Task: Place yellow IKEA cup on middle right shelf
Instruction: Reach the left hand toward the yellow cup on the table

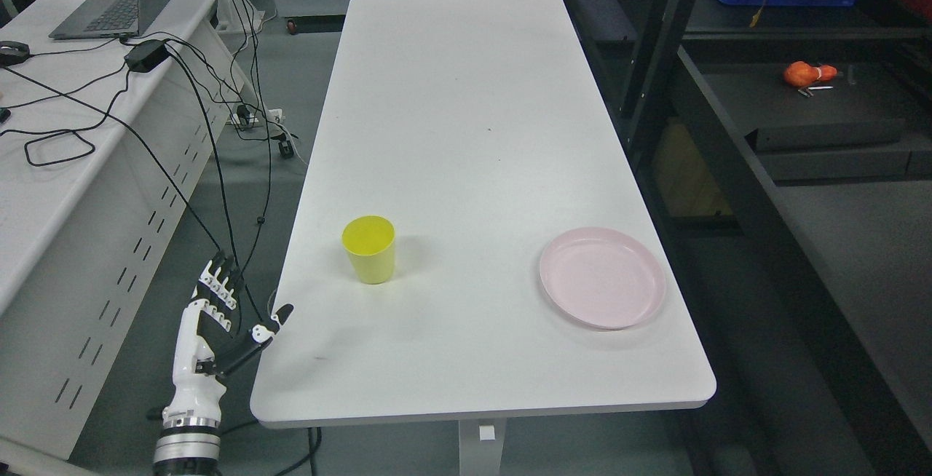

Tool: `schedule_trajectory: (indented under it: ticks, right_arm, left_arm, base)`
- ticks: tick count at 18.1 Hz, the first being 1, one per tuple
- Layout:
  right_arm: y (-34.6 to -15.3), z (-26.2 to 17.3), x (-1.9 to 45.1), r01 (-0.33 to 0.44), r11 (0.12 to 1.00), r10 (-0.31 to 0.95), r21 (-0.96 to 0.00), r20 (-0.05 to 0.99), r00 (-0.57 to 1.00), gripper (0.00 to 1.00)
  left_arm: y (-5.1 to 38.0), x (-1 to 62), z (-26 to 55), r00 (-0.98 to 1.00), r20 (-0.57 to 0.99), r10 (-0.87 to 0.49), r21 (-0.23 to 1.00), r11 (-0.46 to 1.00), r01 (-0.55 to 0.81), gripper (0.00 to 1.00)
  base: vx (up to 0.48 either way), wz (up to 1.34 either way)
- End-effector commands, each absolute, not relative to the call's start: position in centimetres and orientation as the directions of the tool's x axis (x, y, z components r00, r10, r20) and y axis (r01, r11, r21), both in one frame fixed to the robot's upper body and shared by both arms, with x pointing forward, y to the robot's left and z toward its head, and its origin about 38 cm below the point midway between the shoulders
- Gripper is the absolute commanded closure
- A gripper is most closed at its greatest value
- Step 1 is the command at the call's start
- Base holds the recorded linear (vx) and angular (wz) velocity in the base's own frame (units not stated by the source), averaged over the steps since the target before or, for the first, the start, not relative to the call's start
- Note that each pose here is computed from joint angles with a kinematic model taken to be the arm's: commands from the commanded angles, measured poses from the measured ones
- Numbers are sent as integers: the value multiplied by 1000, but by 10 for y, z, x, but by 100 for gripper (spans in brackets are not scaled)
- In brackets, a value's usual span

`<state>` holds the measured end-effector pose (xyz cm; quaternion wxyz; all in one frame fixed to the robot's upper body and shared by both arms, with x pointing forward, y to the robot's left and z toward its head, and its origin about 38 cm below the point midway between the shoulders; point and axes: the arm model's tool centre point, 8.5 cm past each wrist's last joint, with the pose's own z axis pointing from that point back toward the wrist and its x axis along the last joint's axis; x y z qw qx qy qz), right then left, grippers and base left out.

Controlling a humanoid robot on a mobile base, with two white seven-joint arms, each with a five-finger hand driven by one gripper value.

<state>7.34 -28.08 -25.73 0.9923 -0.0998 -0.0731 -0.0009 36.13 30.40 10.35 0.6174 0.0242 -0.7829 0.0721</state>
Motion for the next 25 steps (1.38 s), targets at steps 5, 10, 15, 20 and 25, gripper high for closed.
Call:
schedule_trajectory:
  ticks: [5, 10, 15, 20, 25]
  right_arm:
    - [-291, -257, 64, 22, 977, 6, -213, 132, 991, 1]
    - [-291, -257, 64, 22, 977, 6, -213, 132, 991, 1]
    - [-291, -257, 64, 22, 977, 6, -213, 132, 991, 1]
    - [-291, -257, 64, 22, 977, 6, -213, 132, 991, 1]
    - [-291, -257, 64, 22, 977, 6, -213, 132, 991, 1]
  left_arm:
    - [287, 361, 89, -192, 980, 57, -70, 996, -63, 1]
    - [286, 400, 87, -180, 972, 148, -161, 985, -59, 1]
    - [285, 435, 97, -187, 960, 208, -221, 974, -53, 2]
    - [281, 464, 95, -151, 960, 235, -243, 969, -39, 2]
    - [234, 468, 94, -116, 971, 210, -194, 972, 135, 1]
  base:
    - [-2, -6]
    - [0, -8]
    - [6, -8]
    - [2, -3]
    - [2, 0]
